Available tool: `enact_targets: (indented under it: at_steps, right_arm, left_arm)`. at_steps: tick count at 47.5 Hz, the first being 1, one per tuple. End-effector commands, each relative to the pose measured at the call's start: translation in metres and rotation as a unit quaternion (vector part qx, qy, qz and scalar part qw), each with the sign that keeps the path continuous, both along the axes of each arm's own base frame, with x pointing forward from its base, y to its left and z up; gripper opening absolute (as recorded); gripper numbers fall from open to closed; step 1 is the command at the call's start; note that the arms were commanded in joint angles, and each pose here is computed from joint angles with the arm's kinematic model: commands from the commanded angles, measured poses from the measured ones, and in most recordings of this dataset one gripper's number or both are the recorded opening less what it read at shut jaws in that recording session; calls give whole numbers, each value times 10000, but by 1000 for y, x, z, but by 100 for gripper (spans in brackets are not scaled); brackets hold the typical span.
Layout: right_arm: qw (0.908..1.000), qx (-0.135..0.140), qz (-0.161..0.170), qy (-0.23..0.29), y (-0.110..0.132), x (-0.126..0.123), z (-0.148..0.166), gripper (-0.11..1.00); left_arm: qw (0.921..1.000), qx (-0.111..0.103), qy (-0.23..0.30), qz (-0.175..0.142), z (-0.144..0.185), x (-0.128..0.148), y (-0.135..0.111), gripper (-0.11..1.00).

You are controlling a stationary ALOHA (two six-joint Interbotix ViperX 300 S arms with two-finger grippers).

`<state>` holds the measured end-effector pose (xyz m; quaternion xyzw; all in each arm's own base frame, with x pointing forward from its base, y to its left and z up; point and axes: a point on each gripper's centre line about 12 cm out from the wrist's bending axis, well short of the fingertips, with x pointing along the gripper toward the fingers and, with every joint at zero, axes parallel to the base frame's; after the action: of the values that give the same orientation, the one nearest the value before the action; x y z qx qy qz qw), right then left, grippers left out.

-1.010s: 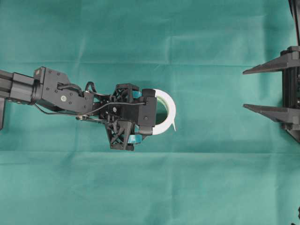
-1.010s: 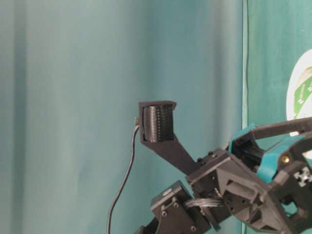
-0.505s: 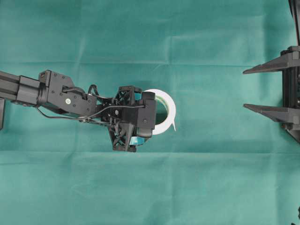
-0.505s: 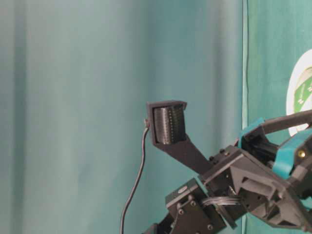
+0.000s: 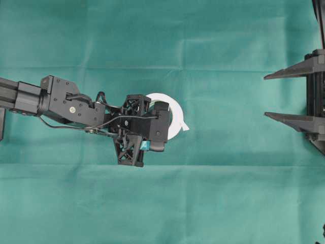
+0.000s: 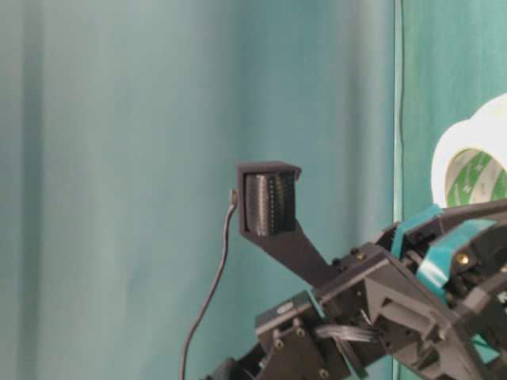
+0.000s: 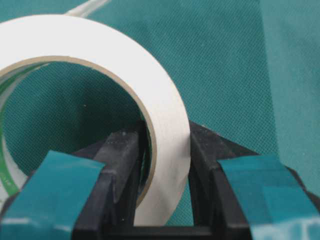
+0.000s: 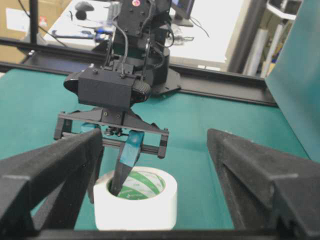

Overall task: Peel off the duct tape with your right arm.
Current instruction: 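Lift the tape roll upright with the left gripper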

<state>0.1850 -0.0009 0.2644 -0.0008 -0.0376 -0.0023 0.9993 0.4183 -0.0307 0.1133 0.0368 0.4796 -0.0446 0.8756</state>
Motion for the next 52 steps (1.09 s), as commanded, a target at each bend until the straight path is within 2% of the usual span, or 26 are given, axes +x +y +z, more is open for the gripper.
enact_targets:
  at_steps: [1, 14, 44, 52]
  right_arm:
    - [9999, -1, -7, -115, 0, 1, 6, 81]
    - [9999, 7, -7, -107, 0, 1, 5, 81]
    - [9999, 106, 2, -116, 0, 1, 6, 81]
    - [9999, 106, 2, -108, 0, 1, 5, 81]
  left_arm:
    - [10000, -15, -45, -37, 14, 1, -4, 22]
    - [9996, -36, -282, -55, 48, -1, -5, 21]
    - [9972, -66, -733, -110, 136, -28, -6, 21]
    - [9976, -63, -679, -114, 150, -31, -6, 21]
